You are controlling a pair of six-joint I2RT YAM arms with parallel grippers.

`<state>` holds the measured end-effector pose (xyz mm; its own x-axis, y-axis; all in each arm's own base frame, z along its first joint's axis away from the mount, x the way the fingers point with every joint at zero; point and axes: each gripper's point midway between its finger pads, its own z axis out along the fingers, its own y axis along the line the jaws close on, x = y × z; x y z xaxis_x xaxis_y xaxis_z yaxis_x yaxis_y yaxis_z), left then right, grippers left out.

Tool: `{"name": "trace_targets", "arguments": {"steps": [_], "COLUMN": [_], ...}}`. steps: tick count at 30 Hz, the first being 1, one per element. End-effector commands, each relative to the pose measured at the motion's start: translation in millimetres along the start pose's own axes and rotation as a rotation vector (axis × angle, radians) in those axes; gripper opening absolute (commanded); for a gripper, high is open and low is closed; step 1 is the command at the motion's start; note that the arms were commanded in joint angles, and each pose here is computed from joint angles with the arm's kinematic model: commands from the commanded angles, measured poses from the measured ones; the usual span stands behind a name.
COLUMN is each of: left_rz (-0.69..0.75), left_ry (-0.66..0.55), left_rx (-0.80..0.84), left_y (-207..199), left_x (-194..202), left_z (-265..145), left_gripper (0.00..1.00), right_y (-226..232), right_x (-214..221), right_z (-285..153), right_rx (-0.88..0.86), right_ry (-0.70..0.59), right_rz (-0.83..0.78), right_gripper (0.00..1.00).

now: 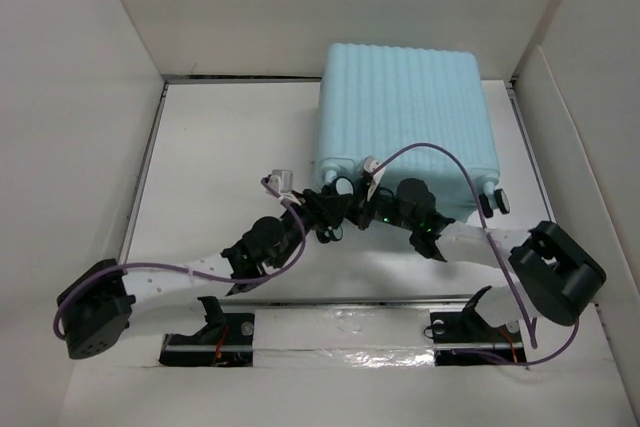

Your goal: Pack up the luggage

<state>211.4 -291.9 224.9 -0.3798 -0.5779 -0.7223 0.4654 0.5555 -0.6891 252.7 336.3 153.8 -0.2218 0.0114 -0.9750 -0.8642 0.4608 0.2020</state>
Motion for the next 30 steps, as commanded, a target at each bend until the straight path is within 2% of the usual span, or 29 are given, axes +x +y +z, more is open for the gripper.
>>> {"name": "trace_targets", "arguments": {"steps": [1,2,5,7,9,10,12,13,15,16,19,23,27,30], "left_rz": [-0.095,-0.097,-0.096,-0.108,-0.125,-0.143,-0.179,-0.184,-0.219,-0.230,-0.249,-0.252,-0.271,-0.249], "left_ry": [0.198,0.188,0.164,0.140,0.164,0.151,0.184,0.190,0.195,0.190,0.168,0.152,0.135,0.130], "left_rx": [0.674,0.691,0.765,0.833,0.839,0.867,0.874,0.887,0.898,0.910,0.887,0.855,0.843,0.843], "left_y": [-172,-179,-208,-230,-232,-238,-236,-235,-232,-229,-216,-202,-186,-180], "left_x": [19,17,14,6,18,14,28,32,31,31,23,23,14,11], "left_z": [-35,-30,-13,-8,1,0,5,8,7,2,-2,-8,-6,-11], "left_gripper": [0.00,0.00,0.00,0.00,0.00,0.00,0.00,0.00,0.00,0.00,0.00,0.00,0.00,0.00], "right_y": [-29,-50,-64,-59,-50,-43,-29,-11,1,19,36,40,60,60], "right_x": [-80,-85,-83,-80,-53,-59,-35,-46,-38,-55,-71,-84,-81,-50], "right_z": [-13,-21,-31,-33,-36,-36,-34,-26,-9,3,24,27,19,9], "right_rx": [-0.033,0.000,-0.015,-0.034,-0.020,-0.021,-0.011,-0.038,-0.066,-0.120,-0.172,-0.168,-0.188,-0.131], "right_ry": [-0.122,-0.115,-0.074,-0.093,-0.077,-0.136,-0.146,-0.212,-0.208,-0.253,-0.307,-0.368,-0.379,-0.296], "right_rz": [0.027,0.012,0.002,0.012,0.090,0.089,0.203,0.206,0.267,0.256,0.278,0.345,0.374,0.362], "right_gripper": [0.00,0.00,0.00,0.00,0.00,0.00,0.00,0.00,0.00,0.00,0.00,0.00,0.00,0.00]}}
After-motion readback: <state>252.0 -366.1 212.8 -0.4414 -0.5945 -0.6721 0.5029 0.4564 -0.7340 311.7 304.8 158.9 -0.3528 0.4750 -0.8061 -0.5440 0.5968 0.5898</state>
